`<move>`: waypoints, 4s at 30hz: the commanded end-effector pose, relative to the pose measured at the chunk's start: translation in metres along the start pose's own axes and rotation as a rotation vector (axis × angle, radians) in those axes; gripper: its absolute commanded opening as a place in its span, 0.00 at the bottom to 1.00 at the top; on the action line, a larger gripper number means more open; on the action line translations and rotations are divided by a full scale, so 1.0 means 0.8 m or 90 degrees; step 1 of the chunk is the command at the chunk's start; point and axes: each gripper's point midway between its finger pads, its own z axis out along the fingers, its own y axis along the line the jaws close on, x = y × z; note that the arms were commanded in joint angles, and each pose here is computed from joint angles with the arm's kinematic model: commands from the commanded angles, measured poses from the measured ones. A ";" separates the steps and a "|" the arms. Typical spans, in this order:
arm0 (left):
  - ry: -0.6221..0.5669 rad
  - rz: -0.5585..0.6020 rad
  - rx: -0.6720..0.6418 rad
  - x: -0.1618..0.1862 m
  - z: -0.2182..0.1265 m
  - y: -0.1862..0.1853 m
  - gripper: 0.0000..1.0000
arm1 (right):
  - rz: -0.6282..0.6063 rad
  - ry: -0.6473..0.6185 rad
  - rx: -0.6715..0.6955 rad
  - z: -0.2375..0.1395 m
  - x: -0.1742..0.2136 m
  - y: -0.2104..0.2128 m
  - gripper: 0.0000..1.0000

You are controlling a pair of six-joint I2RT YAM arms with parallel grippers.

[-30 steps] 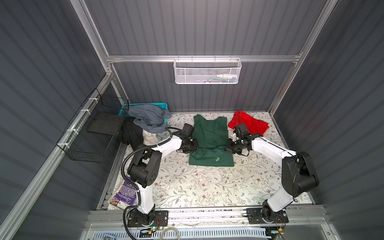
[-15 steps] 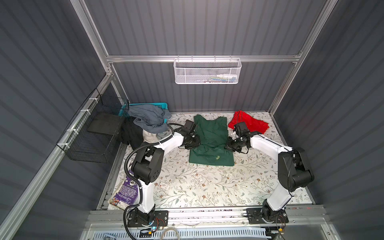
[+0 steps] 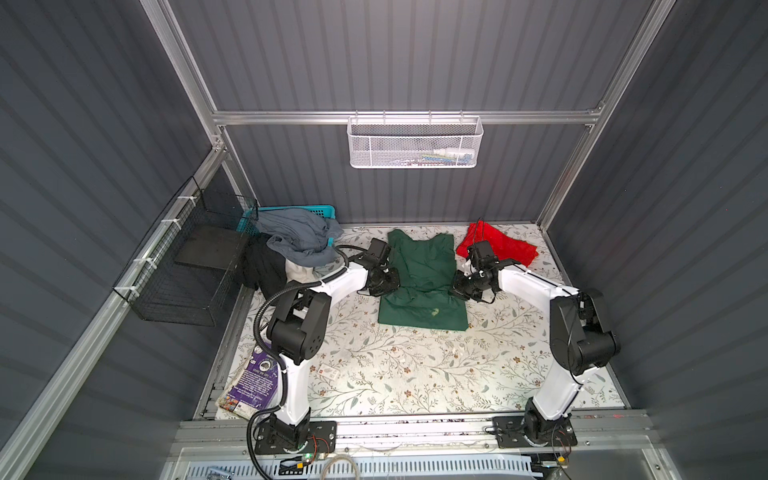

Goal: Fold and stack the t-shirts

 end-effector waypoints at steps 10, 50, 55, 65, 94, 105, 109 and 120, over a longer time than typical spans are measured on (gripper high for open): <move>-0.134 0.049 -0.002 -0.035 -0.063 0.018 0.95 | -0.021 -0.045 -0.004 -0.027 -0.022 -0.004 0.70; 0.045 0.374 0.081 0.094 0.038 -0.083 0.51 | -0.043 0.041 -0.096 0.045 0.001 0.019 0.23; 0.028 0.364 0.058 0.067 0.047 -0.078 0.50 | -0.044 0.021 -0.091 0.043 -0.019 0.018 0.23; -0.097 0.365 -0.004 -0.028 0.044 -0.060 0.49 | -0.032 0.003 -0.092 0.046 -0.066 0.017 0.24; -0.171 0.442 0.145 0.019 -0.069 -0.101 0.41 | -0.044 0.023 -0.110 0.015 -0.016 0.019 0.21; -0.032 0.469 0.253 0.105 -0.022 -0.119 0.36 | -0.035 0.039 -0.090 0.057 -0.033 0.014 0.13; -0.002 0.464 0.225 0.111 0.001 -0.108 0.36 | -0.038 0.029 -0.089 0.064 -0.049 0.019 0.12; 0.001 0.464 0.142 0.092 0.044 -0.085 0.36 | -0.039 -0.001 -0.085 0.080 -0.102 0.022 0.10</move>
